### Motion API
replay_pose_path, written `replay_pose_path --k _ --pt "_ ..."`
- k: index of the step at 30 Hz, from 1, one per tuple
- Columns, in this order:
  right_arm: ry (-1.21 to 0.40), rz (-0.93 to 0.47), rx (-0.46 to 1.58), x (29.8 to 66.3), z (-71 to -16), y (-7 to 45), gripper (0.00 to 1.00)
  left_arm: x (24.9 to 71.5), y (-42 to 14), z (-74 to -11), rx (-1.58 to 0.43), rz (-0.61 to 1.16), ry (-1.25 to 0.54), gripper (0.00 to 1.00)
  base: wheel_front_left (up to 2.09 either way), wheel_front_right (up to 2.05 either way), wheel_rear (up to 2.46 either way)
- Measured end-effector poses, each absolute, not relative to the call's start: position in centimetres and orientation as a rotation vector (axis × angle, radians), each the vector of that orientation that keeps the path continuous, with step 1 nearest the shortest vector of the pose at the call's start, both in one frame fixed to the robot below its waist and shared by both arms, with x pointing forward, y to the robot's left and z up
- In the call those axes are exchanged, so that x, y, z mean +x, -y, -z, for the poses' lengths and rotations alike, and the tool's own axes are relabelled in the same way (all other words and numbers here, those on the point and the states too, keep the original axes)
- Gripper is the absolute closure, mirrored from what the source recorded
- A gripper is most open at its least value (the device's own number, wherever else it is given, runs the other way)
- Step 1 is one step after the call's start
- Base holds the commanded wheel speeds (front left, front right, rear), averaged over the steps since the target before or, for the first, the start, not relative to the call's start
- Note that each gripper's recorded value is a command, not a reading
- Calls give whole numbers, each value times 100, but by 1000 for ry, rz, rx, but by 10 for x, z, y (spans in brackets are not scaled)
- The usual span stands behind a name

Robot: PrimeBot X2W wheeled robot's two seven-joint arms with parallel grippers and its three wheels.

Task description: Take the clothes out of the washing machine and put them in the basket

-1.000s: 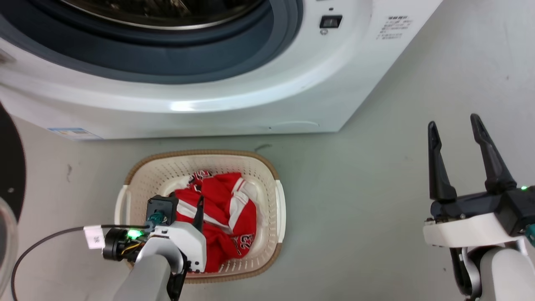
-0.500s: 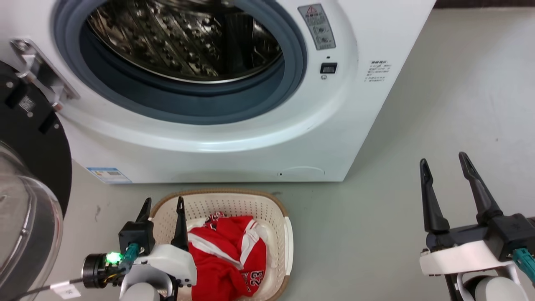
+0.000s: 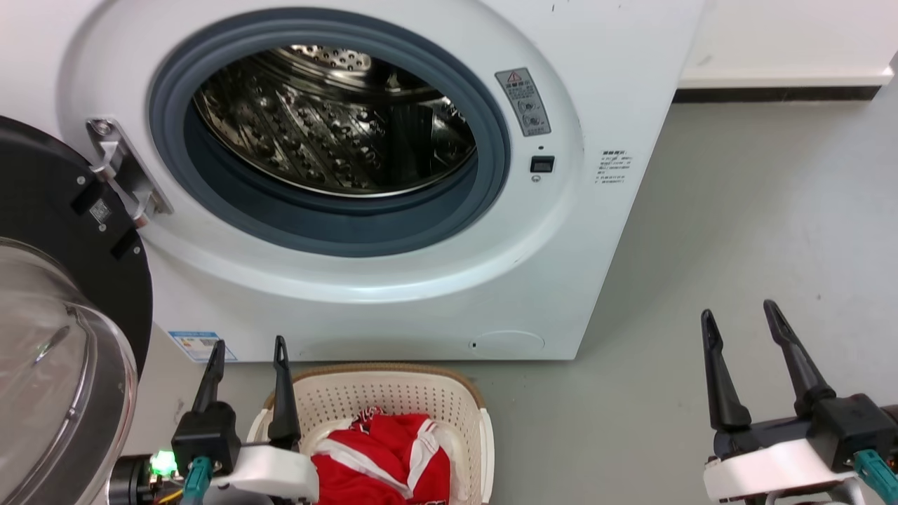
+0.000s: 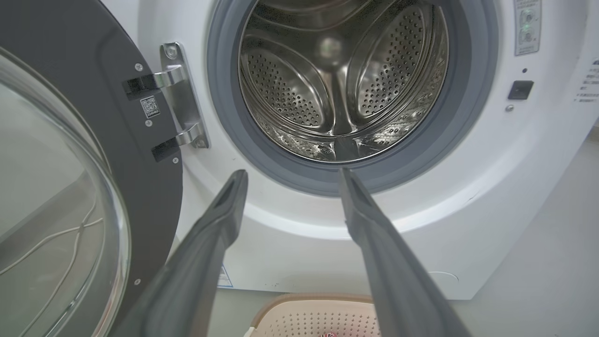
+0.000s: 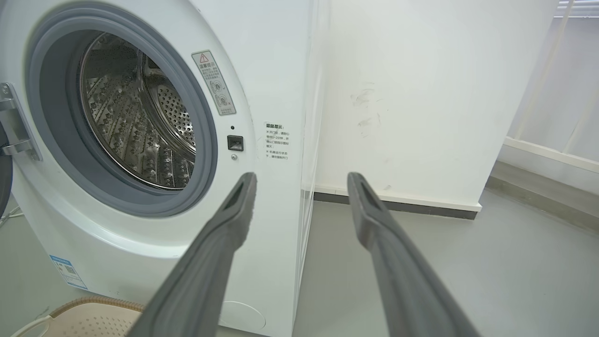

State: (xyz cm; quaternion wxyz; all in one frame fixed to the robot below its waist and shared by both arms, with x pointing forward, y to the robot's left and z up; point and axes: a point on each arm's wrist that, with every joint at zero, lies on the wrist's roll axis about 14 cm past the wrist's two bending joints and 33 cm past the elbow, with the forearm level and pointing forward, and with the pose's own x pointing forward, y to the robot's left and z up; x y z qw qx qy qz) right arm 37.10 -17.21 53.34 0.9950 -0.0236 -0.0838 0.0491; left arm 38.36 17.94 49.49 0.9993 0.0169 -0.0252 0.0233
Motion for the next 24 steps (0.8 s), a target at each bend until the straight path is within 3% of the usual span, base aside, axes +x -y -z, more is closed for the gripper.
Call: replay_pose_path --k 24 --pt "188 -89 -26 345 -540 174 0 359 -181 -511 33 -48 99 0 0 0 0"
